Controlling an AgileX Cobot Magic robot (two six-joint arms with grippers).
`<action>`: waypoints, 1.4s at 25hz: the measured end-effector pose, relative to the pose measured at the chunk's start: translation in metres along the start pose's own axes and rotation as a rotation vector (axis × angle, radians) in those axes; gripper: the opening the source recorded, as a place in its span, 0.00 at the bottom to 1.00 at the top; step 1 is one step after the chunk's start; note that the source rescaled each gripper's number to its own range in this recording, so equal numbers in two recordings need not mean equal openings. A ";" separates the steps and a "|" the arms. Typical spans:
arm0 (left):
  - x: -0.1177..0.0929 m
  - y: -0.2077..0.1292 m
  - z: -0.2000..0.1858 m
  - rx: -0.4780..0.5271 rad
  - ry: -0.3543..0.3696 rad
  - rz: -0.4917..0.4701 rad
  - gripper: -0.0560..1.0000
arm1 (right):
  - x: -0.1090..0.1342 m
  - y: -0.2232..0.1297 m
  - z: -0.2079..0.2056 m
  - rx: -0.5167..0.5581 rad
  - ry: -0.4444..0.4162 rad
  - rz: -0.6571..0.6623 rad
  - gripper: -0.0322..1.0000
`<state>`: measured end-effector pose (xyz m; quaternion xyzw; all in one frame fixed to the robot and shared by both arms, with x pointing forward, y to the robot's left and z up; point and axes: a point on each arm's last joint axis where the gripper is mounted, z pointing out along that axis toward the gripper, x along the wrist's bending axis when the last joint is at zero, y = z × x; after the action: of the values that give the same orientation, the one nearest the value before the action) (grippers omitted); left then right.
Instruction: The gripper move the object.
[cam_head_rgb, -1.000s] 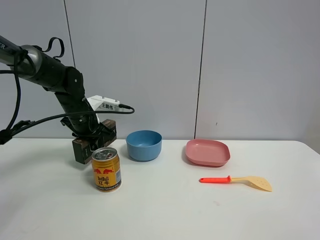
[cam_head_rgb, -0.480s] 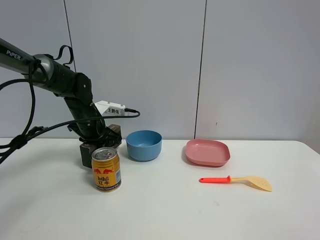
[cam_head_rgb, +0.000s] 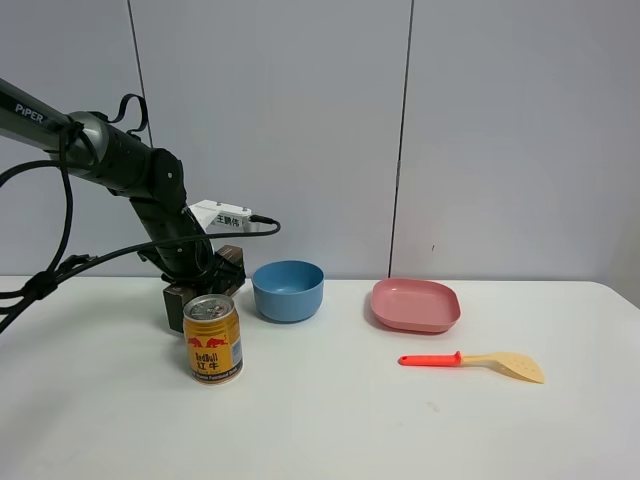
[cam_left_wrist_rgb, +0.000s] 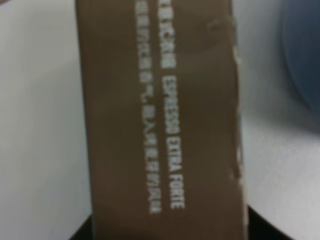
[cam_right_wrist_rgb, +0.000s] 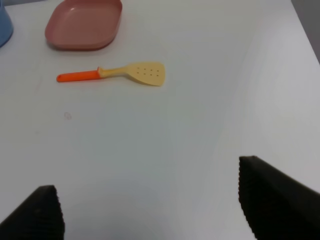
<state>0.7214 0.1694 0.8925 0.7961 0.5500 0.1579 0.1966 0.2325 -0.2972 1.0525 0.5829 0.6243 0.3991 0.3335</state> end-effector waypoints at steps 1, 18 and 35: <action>0.000 0.000 0.000 0.000 0.000 0.000 0.07 | 0.000 0.000 0.000 0.000 0.000 0.000 1.00; 0.000 0.004 -0.003 -0.037 0.004 -0.052 0.99 | 0.000 0.000 0.000 0.000 0.000 0.000 1.00; -0.025 0.050 -0.257 -0.337 -0.040 -0.011 0.99 | 0.000 0.000 0.000 0.000 0.000 0.000 1.00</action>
<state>0.6334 0.1659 1.1399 0.7517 0.5161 0.2309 0.3394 0.2325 -0.2972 1.0525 0.5829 0.6243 0.3991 0.3335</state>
